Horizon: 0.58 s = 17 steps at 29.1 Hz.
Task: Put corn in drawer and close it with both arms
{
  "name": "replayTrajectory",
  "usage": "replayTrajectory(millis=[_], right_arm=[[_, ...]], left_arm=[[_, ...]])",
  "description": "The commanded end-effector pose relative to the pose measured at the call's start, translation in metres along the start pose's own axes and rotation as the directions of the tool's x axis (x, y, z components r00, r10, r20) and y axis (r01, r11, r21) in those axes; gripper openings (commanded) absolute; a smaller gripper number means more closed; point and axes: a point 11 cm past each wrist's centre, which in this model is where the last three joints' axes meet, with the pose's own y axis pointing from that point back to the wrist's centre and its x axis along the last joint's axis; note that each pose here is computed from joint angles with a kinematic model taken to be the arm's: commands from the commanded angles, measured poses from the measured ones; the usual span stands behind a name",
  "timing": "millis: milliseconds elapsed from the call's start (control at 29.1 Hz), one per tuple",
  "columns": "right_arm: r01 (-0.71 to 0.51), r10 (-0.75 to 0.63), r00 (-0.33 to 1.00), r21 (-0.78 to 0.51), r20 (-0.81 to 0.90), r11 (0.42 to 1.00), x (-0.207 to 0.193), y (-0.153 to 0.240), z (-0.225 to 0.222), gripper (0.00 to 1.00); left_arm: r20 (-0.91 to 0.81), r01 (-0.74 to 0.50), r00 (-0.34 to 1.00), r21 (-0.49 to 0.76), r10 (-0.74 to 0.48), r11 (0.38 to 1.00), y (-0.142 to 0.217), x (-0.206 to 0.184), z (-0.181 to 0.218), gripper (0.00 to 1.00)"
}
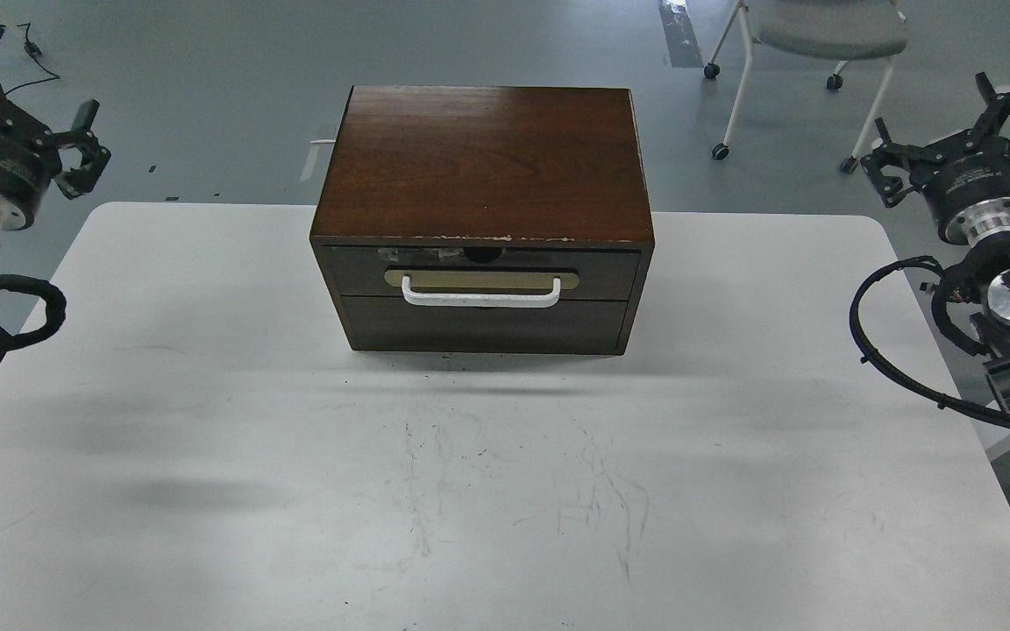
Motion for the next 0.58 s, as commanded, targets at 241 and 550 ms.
replayTrajectory(millis=[241, 550], right_arm=[[-0.023, 0.025, 0.993, -0.024, 0.112, 0.999, 0.007, 0.005, 0.042, 1.0], [-0.024, 0.027, 0.996, -0.036, 0.09, 0.999, 0.008, 0.006, 0.042, 1.0]], left_arm=[[-0.053, -0.033, 0.998, 0.018, 0.033, 0.999, 0.008, 0.006, -0.02, 0.98], [-0.066, -0.032, 0.997, 0.041, 0.035, 0.999, 0.011, 0.005, -0.035, 0.98]])
